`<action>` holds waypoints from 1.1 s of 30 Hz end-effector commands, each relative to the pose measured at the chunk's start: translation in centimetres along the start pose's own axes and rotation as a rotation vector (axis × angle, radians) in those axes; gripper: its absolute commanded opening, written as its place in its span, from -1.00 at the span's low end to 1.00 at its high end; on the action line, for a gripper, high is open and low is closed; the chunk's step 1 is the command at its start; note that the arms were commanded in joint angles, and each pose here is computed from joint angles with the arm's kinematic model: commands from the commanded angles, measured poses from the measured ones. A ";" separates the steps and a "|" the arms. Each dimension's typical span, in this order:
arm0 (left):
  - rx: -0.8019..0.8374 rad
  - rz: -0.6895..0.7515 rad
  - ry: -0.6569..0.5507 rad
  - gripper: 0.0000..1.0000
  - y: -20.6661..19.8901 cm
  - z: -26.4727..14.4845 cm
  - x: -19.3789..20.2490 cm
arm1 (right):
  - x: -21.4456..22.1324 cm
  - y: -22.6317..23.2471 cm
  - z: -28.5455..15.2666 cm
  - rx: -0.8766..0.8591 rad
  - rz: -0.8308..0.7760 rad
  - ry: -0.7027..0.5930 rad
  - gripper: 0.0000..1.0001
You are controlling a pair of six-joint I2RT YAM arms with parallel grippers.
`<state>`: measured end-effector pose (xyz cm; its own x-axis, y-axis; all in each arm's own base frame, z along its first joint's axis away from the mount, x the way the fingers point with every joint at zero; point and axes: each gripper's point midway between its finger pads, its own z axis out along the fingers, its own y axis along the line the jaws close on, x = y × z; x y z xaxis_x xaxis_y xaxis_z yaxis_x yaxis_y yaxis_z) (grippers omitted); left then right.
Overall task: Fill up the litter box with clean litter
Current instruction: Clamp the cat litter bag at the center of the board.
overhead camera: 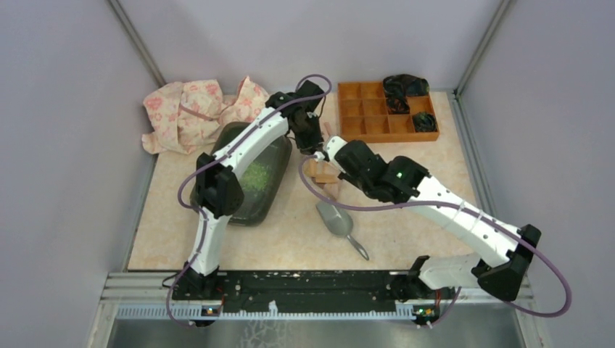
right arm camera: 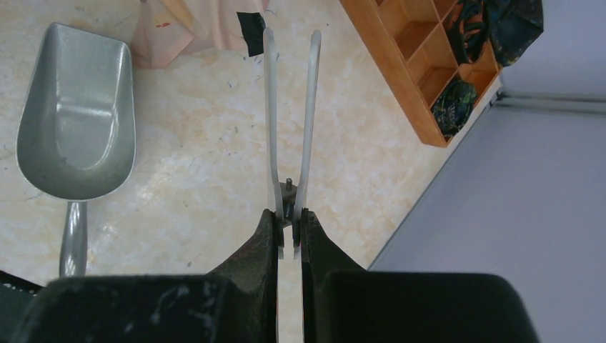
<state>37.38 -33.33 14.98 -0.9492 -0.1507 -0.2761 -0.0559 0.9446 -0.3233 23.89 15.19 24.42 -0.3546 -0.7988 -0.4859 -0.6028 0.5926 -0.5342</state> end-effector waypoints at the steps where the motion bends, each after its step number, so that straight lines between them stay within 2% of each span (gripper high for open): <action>1: 0.021 0.051 -0.007 -0.32 0.6 -0.8 -0.7 | -2.8 -1.0 0.0 0.058 -0.101 -0.059 -1.00; 12: 0.082 0.053 0.008 -0.31 0.3 -1.3 -1.0 | -5.4 1.8 3.2 -0.030 -0.195 -0.049 -1.00; 21: 0.109 0.054 0.002 -0.31 -0.1 -2.0 -1.1 | -5.8 2.8 4.3 -0.059 -0.211 -0.020 -1.00; 33: 0.131 0.049 -0.008 -0.30 -0.4 -3.1 -1.2 | -5.1 3.1 6.3 -0.031 -0.232 0.079 -1.00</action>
<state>37.20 -33.33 15.31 -0.9654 -0.0992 -0.2410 0.0041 0.9187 -0.3949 27.46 21.06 19.13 -0.2477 -0.9364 -0.2488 -0.7348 0.3489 -0.5817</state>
